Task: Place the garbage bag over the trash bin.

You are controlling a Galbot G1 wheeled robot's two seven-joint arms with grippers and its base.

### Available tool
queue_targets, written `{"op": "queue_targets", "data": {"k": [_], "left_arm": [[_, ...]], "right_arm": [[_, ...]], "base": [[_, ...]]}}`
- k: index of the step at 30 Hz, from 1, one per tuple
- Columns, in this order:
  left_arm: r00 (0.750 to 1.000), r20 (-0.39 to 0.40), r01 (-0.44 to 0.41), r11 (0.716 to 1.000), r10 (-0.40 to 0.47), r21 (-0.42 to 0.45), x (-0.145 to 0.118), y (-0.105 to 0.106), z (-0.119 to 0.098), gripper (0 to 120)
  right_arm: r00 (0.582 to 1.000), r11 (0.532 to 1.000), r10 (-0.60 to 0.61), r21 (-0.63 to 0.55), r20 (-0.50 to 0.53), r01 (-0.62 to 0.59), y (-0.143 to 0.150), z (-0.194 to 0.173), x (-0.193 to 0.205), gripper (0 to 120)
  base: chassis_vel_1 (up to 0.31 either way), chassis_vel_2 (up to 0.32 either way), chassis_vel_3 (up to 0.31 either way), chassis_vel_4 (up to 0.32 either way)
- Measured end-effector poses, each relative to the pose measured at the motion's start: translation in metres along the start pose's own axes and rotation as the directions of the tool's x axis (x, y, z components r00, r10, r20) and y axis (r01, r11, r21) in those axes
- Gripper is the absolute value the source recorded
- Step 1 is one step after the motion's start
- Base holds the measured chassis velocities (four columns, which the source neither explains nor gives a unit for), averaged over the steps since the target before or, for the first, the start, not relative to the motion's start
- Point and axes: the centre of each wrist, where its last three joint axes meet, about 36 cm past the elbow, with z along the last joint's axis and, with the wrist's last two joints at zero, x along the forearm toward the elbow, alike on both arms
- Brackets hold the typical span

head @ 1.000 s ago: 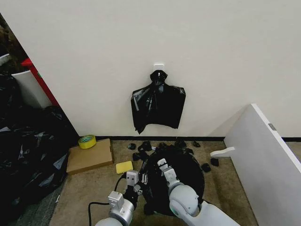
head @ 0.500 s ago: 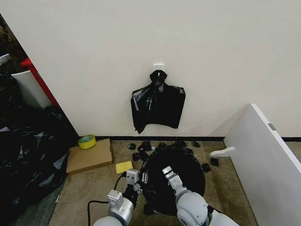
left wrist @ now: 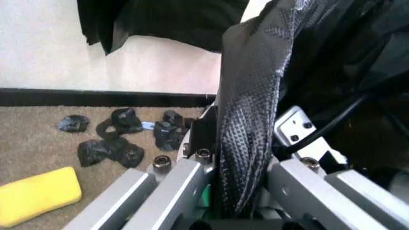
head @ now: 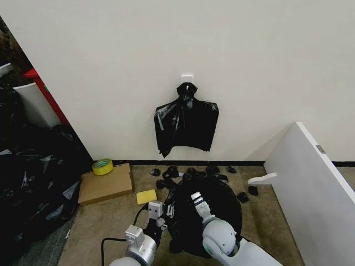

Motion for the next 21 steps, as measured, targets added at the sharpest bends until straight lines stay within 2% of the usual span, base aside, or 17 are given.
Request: {"op": "queue_targets", "data": {"k": [5,10,15,21], "left_arm": [[1.0,-0.003,-0.005,1.0,0.005,-0.008,0.0,0.001,0.0,1],[1.0,-0.001,-0.009,1.0,0.009,-0.006,0.001,0.001,-0.001,1],[1.0,-0.005,-0.011,1.0,0.01,-0.013,0.002,0.005,-0.002,1],[1.0,-0.01,-0.003,1.0,0.003,-0.019,-0.004,0.009,-0.001,1]], "right_arm": [[0.999,0.999,-0.04,0.009,-0.001,0.04,0.006,-0.006,0.012,0],[1.0,1.0,-0.015,0.021,-0.008,0.015,0.008,0.001,-0.003,0],[0.998,0.997,0.016,0.071,0.061,-0.021,0.001,0.017,-0.015,0],[0.996,0.999,-0.012,0.042,0.089,0.008,-0.001,0.011,-0.002,0]], "base": [[0.0,0.0,0.0,0.0],[0.0,0.0,0.0,0.0],[0.0,0.0,0.0,0.0],[0.0,0.0,0.0,0.0]]}}
